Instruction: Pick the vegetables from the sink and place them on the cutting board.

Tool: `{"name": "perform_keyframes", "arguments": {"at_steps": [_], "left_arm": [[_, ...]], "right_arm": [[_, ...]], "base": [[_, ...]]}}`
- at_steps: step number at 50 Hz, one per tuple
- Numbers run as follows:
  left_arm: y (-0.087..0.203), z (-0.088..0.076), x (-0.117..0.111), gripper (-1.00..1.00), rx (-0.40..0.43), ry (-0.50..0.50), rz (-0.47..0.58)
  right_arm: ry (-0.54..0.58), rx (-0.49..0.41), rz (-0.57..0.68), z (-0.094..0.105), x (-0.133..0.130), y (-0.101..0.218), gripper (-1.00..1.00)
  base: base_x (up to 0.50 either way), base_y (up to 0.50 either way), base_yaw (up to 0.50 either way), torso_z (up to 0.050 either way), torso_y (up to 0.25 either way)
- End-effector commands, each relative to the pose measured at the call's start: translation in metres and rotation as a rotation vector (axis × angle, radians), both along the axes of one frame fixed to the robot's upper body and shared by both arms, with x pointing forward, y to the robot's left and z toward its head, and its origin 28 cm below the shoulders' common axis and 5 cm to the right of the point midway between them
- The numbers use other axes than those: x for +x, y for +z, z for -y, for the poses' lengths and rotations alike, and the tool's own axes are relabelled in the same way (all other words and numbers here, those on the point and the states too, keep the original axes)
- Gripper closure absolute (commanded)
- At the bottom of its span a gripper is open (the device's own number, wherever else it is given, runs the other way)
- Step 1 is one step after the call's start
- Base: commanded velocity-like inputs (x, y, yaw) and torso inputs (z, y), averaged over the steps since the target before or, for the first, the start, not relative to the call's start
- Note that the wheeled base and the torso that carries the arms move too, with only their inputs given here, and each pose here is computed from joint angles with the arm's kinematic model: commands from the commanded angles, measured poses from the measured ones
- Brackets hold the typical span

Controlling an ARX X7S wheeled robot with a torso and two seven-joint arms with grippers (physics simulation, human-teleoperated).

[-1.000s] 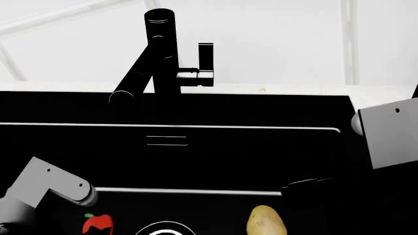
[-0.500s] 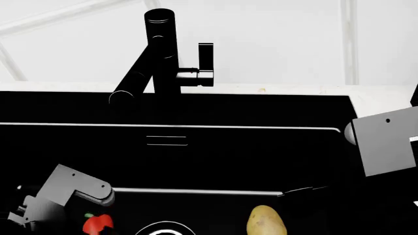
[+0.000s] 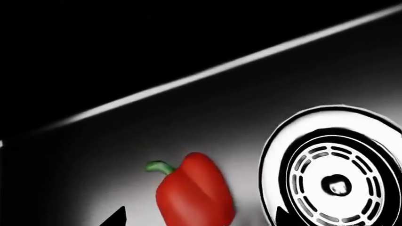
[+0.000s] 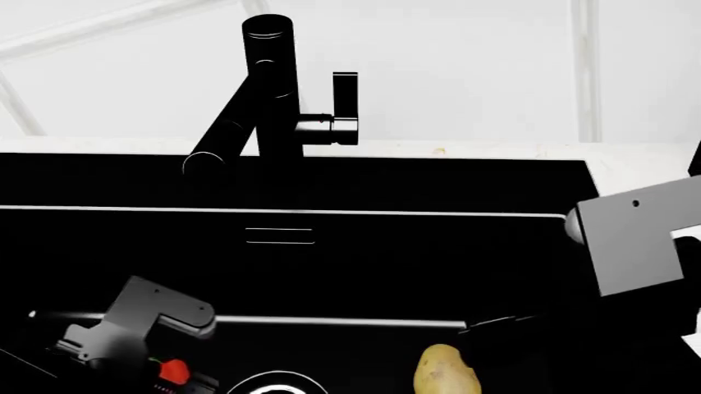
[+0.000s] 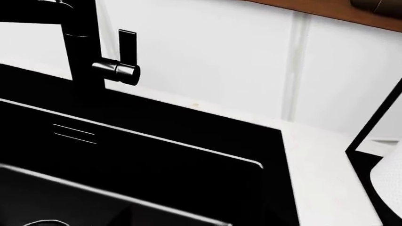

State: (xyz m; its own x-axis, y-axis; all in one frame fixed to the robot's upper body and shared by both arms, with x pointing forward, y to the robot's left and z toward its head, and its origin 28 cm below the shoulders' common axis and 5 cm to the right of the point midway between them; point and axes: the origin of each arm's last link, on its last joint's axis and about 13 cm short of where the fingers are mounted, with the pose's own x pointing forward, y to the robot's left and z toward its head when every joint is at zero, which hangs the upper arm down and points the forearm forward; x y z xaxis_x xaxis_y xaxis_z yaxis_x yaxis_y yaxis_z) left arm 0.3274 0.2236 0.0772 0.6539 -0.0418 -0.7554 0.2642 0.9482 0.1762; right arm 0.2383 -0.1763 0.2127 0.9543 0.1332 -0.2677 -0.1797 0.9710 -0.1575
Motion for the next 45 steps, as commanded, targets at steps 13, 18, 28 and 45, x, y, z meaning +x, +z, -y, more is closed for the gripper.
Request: {"name": "perform_keyframes", "arguments": {"at_steps": [13,18,28,45], "left_arm": [[-0.038,0.005,0.019,-1.0,0.043,0.014,-0.064],[-0.05,0.004,0.017,-1.0,0.066,0.007,-0.094],[-0.051,0.001,0.017,1.0,0.079,0.009,-0.103],[0.047,-0.03,-0.019,1.0,-0.067,0.05,0.149]], "right_arm": [[0.009,0.014,-0.018,0.002,0.0,-0.007,-1.0],[0.019,0.01,-0.016,0.0,-0.003,-0.005,-1.0],[0.015,0.011,-0.024,0.001,-0.002,-0.01,-1.0],[0.074,0.045,-0.067,-0.008,-0.008,0.0,-1.0]], "base": [[0.0,0.0,0.0,0.0,0.0],[0.0,0.0,0.0,0.0,0.0],[0.0,0.0,0.0,0.0,0.0],[0.0,0.0,0.0,0.0,0.0]]}}
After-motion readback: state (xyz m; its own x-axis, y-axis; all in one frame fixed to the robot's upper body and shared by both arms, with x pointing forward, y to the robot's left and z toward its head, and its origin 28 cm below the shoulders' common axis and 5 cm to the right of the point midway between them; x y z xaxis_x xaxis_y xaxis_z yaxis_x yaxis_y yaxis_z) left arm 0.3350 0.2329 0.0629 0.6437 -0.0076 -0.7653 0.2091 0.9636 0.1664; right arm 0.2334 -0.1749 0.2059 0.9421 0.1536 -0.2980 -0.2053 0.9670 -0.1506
